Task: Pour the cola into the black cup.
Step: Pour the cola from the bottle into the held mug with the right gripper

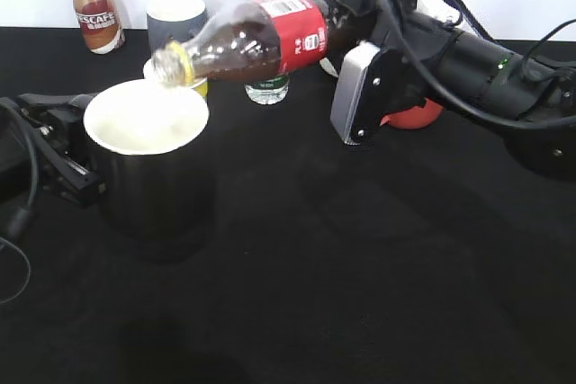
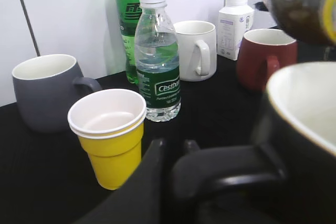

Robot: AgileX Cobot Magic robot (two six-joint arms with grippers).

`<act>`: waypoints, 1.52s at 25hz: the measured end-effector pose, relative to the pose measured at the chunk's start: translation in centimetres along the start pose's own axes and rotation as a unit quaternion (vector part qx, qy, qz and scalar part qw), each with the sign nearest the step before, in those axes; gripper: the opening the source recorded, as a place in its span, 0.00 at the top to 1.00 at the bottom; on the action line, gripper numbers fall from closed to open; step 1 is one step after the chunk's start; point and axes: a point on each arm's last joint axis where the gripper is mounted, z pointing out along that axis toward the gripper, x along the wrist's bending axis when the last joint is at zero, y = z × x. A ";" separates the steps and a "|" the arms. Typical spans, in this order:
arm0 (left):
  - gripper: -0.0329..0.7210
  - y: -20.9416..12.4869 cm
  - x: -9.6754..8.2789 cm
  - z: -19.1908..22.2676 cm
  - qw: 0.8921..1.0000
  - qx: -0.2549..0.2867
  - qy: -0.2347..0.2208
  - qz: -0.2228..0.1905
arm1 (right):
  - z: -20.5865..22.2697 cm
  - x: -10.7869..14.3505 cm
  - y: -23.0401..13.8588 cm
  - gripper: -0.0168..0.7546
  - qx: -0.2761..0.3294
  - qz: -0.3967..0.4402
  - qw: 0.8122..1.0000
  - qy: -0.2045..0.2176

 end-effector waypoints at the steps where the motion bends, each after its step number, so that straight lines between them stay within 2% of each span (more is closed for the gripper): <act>1: 0.88 0.0 0.0 0.0 1.000 0.000 0.000 0.000 | 0.0 -0.1 0.0 0.48 -0.002 -0.006 1.000 -0.005; 11: 0.88 0.0 0.0 0.0 1.000 0.001 0.000 0.000 | 0.2 -0.7 0.2 0.49 -0.011 -0.045 0.998 -0.032; 32: 0.88 -0.1 0.0 0.0 1.000 0.007 0.000 0.002 | 0.2 -0.9 0.0 0.49 -0.001 -0.051 0.998 -0.040; 38: 0.88 0.1 0.2 0.0 1.000 -0.008 0.011 -0.010 | 0.3 -0.9 0.1 0.49 -0.012 0.045 0.998 -0.038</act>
